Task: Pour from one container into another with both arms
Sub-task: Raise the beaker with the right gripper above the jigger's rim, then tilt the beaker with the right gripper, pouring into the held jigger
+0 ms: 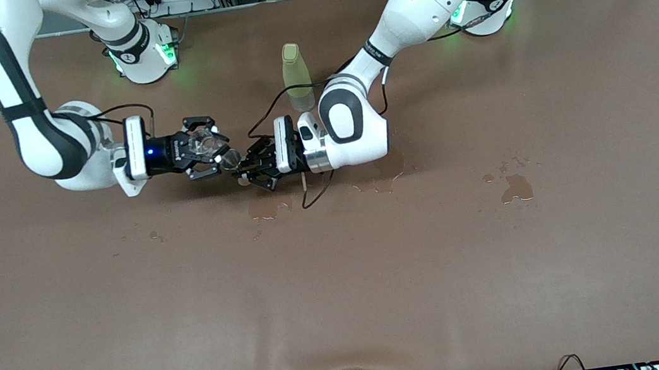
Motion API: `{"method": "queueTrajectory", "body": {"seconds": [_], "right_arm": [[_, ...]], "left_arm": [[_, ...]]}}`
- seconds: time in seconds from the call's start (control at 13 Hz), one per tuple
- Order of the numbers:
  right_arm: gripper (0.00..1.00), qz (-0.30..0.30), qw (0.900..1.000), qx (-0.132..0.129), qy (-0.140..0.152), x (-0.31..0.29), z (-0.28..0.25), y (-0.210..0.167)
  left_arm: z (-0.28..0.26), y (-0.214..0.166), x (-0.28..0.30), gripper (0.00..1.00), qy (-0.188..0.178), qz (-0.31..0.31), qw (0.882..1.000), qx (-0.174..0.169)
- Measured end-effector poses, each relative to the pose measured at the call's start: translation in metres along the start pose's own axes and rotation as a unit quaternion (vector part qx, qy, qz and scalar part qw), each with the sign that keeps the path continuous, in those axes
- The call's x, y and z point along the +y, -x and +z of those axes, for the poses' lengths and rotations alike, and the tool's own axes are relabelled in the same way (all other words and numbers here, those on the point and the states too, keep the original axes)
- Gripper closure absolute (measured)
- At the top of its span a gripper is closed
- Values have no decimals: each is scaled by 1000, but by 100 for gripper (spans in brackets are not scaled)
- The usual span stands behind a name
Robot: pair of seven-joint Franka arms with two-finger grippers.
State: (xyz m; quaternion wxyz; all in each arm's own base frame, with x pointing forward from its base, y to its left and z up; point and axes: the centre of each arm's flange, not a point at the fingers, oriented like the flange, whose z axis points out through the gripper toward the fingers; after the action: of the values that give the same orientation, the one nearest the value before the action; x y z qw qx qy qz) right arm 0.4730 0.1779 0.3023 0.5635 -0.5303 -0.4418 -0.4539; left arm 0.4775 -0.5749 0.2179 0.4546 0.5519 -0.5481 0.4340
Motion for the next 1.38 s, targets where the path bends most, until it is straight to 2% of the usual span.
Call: {"method": "queueTrajectory", "body": {"seconds": [0.61,0.92,1.38], "right_arm": [[84,12,1000,0,5,-27,18,11],[84,20,1000,-11,15,-30,15,18],[84,69,997,-5,34,-30,24,20]], "left_arm": [[-5,2,-5,79,-5,4,1000,-3],[-6,3,-7,79,-7,8,1000,-4],[-6,3,-7,79,-7,8,1000,-4]]}}
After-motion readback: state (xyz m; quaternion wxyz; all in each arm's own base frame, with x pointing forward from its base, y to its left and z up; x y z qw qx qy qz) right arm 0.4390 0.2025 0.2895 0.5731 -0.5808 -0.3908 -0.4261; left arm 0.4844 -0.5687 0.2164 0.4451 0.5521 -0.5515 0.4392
